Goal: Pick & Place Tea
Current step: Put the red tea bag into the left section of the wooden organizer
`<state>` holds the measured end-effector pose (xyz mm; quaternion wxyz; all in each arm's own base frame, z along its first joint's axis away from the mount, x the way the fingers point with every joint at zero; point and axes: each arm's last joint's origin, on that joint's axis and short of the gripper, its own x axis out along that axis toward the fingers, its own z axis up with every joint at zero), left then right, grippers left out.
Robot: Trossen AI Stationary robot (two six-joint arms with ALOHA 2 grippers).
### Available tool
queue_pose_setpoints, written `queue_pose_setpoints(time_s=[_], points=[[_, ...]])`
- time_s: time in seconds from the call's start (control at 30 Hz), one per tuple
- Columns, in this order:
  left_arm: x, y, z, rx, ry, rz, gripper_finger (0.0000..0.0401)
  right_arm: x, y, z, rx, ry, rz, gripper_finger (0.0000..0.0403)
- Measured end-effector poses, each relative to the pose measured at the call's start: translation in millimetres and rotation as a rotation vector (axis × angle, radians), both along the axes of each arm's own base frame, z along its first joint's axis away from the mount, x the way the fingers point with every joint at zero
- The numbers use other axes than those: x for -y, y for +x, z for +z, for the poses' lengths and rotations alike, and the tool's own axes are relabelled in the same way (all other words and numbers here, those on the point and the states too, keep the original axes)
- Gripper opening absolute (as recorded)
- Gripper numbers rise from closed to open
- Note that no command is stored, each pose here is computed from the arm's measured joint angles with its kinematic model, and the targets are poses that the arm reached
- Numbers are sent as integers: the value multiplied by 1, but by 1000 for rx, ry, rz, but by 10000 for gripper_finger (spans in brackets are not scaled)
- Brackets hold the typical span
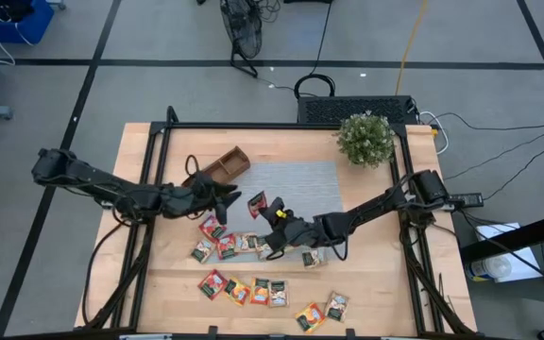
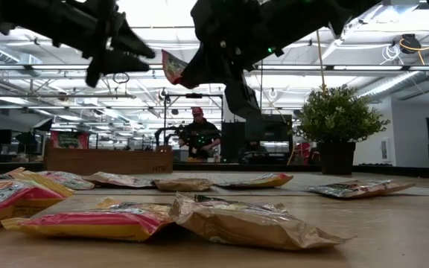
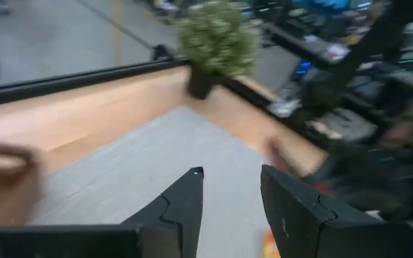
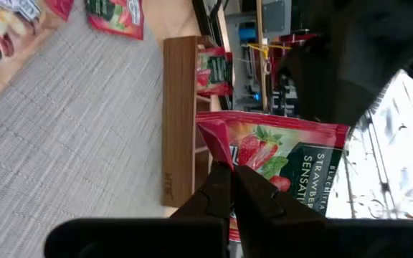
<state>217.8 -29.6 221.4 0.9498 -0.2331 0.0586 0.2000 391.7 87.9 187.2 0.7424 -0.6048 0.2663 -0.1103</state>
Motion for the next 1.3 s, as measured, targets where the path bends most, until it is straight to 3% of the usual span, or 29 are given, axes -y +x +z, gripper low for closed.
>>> queue_pose_setpoints(time_s=[0.13,0.43,0.6,1.0,1.3], points=[[0,10,0,49,29,-84,153,6,1,0,13,20,-19,0],[-1,14,-2,48,41,-115,232,16,3,1,27,34,-47,0],[-2,14,-2,51,28,-113,247,15,5,5,65,42,-40,0],[-14,16,-2,53,4,-129,213,15,6,7,85,55,-14,0],[-21,17,-2,54,-7,-153,155,15,6,7,87,54,-13,0]])
